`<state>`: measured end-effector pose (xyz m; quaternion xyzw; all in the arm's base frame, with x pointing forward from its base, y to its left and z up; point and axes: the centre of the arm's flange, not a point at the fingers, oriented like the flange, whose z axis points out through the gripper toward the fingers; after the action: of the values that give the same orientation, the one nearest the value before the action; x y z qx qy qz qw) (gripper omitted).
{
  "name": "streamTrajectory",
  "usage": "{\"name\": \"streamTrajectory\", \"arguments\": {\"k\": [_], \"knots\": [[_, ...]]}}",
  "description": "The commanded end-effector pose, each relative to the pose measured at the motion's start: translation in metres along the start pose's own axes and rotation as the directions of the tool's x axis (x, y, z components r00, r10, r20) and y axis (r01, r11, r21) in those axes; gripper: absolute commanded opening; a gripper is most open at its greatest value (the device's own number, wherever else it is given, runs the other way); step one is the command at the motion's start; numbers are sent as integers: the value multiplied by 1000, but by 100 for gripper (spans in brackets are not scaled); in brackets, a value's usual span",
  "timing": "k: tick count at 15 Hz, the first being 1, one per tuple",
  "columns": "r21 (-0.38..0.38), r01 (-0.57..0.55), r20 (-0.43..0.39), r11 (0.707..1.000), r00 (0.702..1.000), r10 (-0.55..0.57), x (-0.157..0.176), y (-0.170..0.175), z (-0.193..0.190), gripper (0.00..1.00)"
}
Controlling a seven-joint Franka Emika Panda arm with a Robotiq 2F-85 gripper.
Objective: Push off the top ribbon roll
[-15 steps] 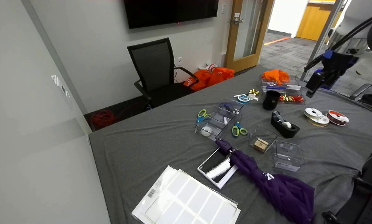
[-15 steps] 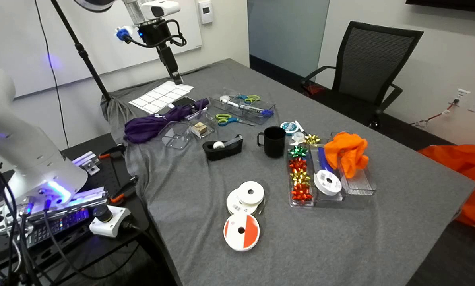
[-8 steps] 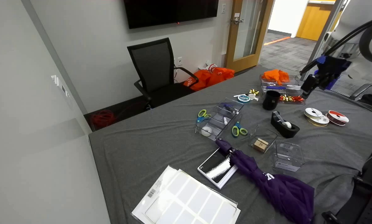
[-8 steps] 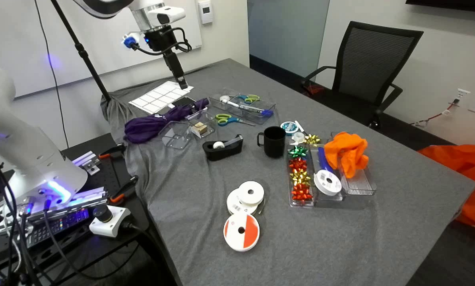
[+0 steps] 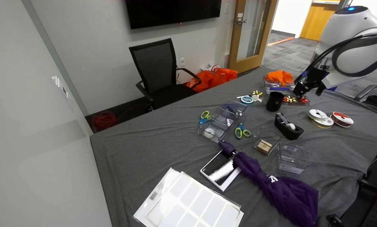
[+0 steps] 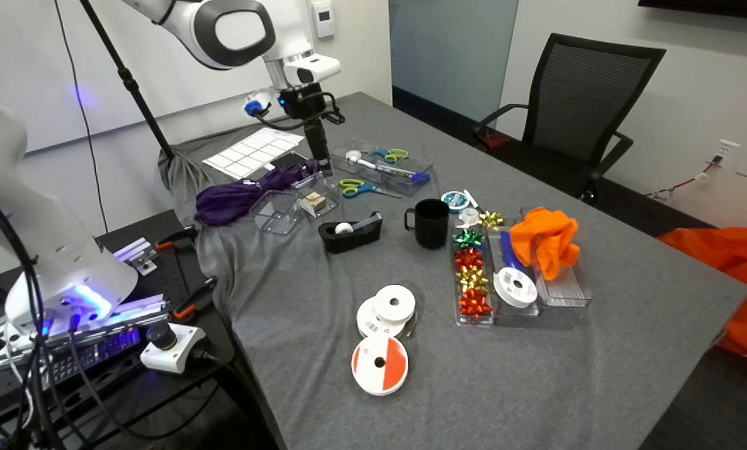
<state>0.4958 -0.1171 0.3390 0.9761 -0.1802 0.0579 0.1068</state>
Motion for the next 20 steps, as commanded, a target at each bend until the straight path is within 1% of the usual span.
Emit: {"name": "streamTrajectory", "arguments": {"k": [1, 3, 5, 8, 9, 10, 12, 18, 20], "knots": [[-94, -113, 15, 989, 993, 114, 48, 11, 36, 100], [-109, -146, 30, 983, 988, 150, 62, 19, 53, 100], [-107, -150, 44, 983, 987, 155, 73, 28, 71, 100], [-158, -141, 58, 977, 987, 152, 84, 43, 100, 100], [-186, -137, 53, 973, 987, 149, 87, 49, 110, 100], [-144, -155, 46, 977, 986, 163, 70, 43, 92, 100], [-154, -160, 52, 975, 984, 170, 72, 47, 101, 100], [-148, -154, 42, 977, 986, 162, 73, 41, 95, 100], [-159, -127, 59, 979, 989, 138, 75, 50, 107, 100]]}}
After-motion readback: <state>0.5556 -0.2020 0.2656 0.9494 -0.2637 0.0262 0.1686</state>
